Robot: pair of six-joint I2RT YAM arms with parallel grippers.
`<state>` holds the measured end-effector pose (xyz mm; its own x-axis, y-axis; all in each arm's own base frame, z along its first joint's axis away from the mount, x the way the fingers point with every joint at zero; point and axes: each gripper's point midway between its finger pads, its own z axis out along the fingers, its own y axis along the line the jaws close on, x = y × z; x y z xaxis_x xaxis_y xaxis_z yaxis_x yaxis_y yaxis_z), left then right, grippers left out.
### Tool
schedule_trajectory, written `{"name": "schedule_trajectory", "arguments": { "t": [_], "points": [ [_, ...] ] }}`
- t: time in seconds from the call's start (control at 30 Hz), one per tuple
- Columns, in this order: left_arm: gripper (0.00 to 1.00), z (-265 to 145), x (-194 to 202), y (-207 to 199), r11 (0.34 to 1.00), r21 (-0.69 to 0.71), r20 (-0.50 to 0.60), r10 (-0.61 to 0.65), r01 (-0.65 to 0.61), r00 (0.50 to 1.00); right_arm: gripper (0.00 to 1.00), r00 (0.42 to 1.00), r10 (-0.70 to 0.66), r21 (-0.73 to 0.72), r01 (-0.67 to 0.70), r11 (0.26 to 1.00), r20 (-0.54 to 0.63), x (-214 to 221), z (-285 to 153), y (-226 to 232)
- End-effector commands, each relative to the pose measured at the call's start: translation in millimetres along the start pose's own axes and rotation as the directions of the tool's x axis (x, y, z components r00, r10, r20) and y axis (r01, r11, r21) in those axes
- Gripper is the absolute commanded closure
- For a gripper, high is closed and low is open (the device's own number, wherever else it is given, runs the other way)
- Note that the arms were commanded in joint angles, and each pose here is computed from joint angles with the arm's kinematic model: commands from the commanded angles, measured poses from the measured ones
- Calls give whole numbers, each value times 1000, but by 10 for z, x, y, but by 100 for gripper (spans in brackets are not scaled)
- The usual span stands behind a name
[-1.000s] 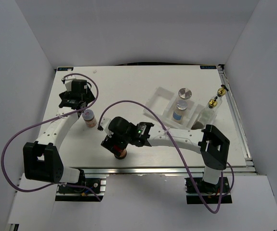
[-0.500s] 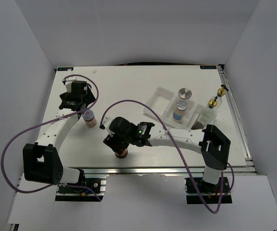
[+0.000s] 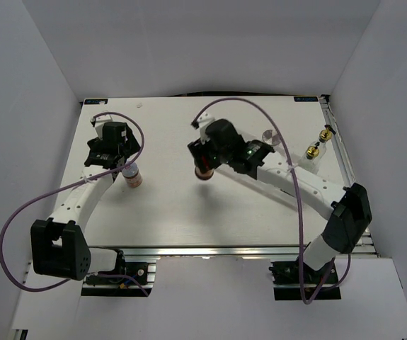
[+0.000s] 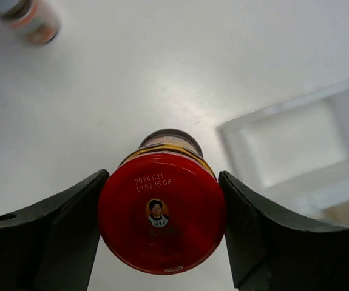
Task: Organize the condiment bottles
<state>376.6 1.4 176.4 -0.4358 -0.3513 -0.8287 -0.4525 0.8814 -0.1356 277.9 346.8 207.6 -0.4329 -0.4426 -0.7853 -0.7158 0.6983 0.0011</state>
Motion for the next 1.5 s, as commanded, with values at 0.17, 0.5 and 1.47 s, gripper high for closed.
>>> {"name": "schedule_trajectory", "arguments": {
  "t": [0.17,0.5,1.47],
  "points": [
    [2,-72,-143,-48,999,41,42,-35,33,998,100,965,30,253,-98,962,262,-1036,-283,-1200],
    [2,24,-59,-71,999,27,9,-28,28,1000,100,974,53,380,-135,915,218,-1113,-23,-2047],
    [2,-9,48,73,995,-41,-7,-86,86,996,93,968,225,449,-251,858,112,-362,658,-2574]
  ]
}}
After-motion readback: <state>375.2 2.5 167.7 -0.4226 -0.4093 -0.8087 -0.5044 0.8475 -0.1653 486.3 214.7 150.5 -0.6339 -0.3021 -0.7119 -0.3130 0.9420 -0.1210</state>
